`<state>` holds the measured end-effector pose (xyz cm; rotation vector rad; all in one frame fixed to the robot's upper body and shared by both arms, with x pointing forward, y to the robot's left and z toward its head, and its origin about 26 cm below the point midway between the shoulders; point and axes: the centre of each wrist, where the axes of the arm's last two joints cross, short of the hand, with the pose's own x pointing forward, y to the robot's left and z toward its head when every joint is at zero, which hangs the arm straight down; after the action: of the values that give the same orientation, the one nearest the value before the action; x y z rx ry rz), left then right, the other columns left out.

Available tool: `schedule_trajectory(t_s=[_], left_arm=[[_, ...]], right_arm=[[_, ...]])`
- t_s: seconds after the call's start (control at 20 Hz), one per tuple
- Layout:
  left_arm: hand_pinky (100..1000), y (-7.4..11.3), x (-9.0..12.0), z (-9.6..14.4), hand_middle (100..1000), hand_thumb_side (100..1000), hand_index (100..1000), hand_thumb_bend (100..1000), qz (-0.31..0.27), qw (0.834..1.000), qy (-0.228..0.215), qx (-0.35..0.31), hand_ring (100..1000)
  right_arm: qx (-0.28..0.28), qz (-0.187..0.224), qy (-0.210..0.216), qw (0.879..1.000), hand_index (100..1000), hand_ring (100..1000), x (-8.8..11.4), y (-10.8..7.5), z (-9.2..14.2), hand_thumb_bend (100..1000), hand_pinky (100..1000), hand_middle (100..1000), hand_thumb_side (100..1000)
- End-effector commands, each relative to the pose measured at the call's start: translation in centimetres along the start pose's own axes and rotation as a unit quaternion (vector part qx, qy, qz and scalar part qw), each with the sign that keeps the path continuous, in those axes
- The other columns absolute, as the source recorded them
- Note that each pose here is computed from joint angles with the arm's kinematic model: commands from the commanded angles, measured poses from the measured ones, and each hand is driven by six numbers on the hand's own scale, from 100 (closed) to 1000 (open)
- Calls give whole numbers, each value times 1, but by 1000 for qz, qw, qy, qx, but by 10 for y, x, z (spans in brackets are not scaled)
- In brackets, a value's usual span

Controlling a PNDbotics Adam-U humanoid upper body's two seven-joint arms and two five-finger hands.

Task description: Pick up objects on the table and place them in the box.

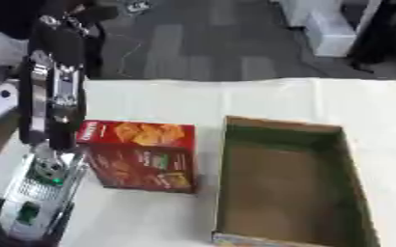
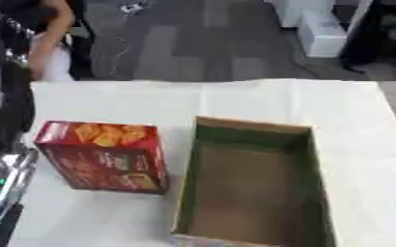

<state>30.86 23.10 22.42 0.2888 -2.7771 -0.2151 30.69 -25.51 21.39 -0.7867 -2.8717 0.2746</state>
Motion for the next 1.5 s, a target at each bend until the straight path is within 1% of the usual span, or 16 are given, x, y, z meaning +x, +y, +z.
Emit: schedule_trajectory(t_s=[0.05, 1.35, 1.45, 1.5], left_arm=[[887, 3, 4, -7, 799, 908, 932, 100, -4, 1000, -15, 1, 757], [885, 3, 4, -6, 797, 906, 930, 100, -5, 1000, -12, 4, 754], [884, 3, 4, -7, 791, 880, 931, 100, -6, 1000, -12, 3, 746], [873, 5, 4, -8, 775, 768, 929, 110, -14, 1000, -15, -7, 719]], right_arm=[[-2, 2, -15, 1000, 827, 636, 3, -1, -8, 100, 439, 728, 889], [-2, 5, -14, 1000, 827, 636, 3, -1, -8, 100, 440, 728, 880], [-2, 5, -14, 1000, 827, 636, 3, -1, -9, 100, 440, 728, 878], [-2, 6, -14, 1000, 827, 635, 3, -1, -8, 100, 439, 727, 877]])
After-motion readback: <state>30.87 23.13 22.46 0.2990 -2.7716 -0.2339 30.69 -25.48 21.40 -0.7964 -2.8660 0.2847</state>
